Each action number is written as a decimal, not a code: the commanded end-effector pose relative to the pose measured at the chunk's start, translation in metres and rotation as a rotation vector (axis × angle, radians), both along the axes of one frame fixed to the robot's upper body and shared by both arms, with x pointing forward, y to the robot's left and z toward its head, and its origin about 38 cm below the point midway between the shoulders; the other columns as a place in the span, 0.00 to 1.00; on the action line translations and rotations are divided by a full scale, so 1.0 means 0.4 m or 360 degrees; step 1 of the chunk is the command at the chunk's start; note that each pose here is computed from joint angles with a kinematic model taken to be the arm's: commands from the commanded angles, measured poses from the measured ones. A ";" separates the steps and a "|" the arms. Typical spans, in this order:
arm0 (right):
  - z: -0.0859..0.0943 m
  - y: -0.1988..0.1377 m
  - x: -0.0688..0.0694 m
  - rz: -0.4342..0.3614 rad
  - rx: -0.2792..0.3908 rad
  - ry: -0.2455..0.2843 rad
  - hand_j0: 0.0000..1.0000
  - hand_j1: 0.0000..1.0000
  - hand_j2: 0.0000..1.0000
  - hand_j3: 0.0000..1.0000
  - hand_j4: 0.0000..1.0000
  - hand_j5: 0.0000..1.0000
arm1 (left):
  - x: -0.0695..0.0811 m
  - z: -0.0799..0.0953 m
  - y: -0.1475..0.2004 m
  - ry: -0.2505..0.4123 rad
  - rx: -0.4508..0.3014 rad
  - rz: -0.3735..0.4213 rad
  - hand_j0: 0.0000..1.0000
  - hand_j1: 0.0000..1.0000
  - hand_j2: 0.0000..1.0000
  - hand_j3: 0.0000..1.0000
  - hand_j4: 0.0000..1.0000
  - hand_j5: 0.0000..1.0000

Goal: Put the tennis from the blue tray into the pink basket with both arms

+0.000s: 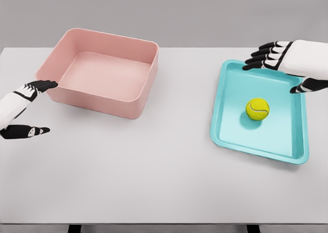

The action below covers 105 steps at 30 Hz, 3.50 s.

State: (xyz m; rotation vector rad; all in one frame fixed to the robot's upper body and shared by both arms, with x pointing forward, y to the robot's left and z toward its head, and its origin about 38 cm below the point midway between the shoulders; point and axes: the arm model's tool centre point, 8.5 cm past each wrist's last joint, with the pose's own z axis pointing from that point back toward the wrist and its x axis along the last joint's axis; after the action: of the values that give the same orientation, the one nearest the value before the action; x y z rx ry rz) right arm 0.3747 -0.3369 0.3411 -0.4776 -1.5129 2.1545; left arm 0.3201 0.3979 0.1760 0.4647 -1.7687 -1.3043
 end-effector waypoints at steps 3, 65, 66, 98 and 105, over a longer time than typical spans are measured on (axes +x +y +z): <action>-0.001 0.004 -0.002 0.0021 0.0009 0.0002 1.00 1.00 1.00 1.00 1.00 1.00 | 0.000 0.007 -0.001 -0.0013 -0.0025 0.0003 1.00 1.00 1.00 1.00 1.00 1.00; -0.421 -0.080 0.158 -0.0860 0.0267 0.0887 0.79 0.79 0.79 0.79 0.79 0.79 | -0.152 -0.097 -0.013 0.0770 -0.0652 -0.0149 1.00 1.00 1.00 1.00 1.00 1.00; -0.422 -0.078 0.158 -0.0856 0.0269 0.0887 0.79 0.79 0.79 0.79 0.79 0.79 | -0.152 -0.098 -0.014 0.0773 -0.0653 -0.0149 1.00 1.00 1.00 1.00 1.00 1.00; -0.243 0.302 0.085 0.0141 0.0540 0.0563 0.45 0.45 0.45 0.45 0.45 0.45 | -0.152 -0.097 -0.015 0.0772 -0.0653 -0.0152 1.00 1.00 1.00 1.00 1.00 1.00; -0.367 0.498 0.021 0.0382 0.0408 0.0692 0.45 0.45 0.45 0.45 0.45 0.45 | -0.152 -0.097 -0.015 0.0772 -0.0653 -0.0152 1.00 1.00 1.00 1.00 1.00 1.00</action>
State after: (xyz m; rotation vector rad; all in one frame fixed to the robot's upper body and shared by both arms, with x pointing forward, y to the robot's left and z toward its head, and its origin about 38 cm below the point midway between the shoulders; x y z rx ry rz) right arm 0.3918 -0.1563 0.2055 0.2031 -1.6233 1.9895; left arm 0.2591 0.3917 0.1368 -0.1572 -1.5920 -0.9769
